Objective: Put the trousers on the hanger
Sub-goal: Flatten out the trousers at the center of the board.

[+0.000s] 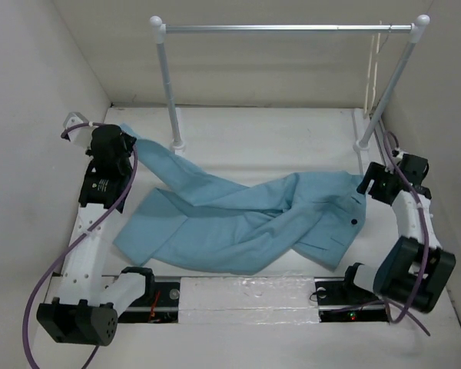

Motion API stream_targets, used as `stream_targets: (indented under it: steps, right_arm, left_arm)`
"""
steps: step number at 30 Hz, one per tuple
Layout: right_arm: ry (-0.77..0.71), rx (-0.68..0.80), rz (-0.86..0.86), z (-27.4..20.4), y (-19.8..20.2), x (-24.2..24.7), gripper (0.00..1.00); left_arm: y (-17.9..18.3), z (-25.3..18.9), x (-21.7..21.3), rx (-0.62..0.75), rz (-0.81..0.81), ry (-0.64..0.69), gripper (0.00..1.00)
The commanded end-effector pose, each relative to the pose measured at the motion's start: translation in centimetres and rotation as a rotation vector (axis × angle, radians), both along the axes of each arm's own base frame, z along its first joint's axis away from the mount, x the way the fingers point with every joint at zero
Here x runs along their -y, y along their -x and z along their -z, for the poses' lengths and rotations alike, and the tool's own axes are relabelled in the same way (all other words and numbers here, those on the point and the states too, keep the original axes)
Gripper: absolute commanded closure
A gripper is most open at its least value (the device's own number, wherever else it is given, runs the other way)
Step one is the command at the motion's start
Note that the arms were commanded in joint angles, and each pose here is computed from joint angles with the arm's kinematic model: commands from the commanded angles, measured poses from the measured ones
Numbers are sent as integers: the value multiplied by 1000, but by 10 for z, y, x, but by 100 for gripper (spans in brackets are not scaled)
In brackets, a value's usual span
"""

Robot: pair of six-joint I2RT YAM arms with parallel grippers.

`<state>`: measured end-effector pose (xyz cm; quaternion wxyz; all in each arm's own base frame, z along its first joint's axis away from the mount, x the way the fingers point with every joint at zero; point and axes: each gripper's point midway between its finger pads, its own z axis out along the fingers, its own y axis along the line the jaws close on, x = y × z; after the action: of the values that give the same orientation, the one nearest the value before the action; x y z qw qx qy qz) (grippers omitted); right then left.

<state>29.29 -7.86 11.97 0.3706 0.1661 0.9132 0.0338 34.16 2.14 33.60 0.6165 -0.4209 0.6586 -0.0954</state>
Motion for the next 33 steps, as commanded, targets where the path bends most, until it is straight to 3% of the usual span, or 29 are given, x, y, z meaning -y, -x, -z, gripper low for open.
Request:
stream_targets:
  steps: [1,8,13,14,15,17,18,19,27,30,33]
  right_arm:
    - [-60,12,29,17,-26,26,20]
    - [-181,-63,-64,71,-41,36,19]
    - [-235,-79,-94,89,-43,29,28]
    - [-257,-87,-85,95,-41,26,33]
    - [-273,-68,-98,95,-45,23,49]
    - [-296,-51,-114,94,-45,17,70]
    - [-298,-20,-135,87,-48,14,95]
    - [-288,-3,-135,79,-46,17,100]
    - [78,129,20,-65,-8,52,100]
    - [120,132,75,-71,-11,65,100]
    - [114,168,147,-77,-38,91,100]
  left_arm:
    - [-1,-40,-10,90,-21,-20,100]
    - [9,-42,-25,61,-79,-118,100]
    - [5,-33,-29,35,-92,-154,100]
    - [1,-32,-29,25,-92,-160,100]
    - [2,-31,-32,8,-100,-177,100]
    - [2,-36,-35,2,-114,-195,100]
    - [5,-37,-39,-17,-129,-216,100]
    - [7,-45,-41,-9,-138,-224,100]
    - [43,-58,-53,-77,-171,-296,100]
    - [58,-56,-61,-105,-194,-346,100]
    - [49,-35,-63,-206,-189,-394,100]
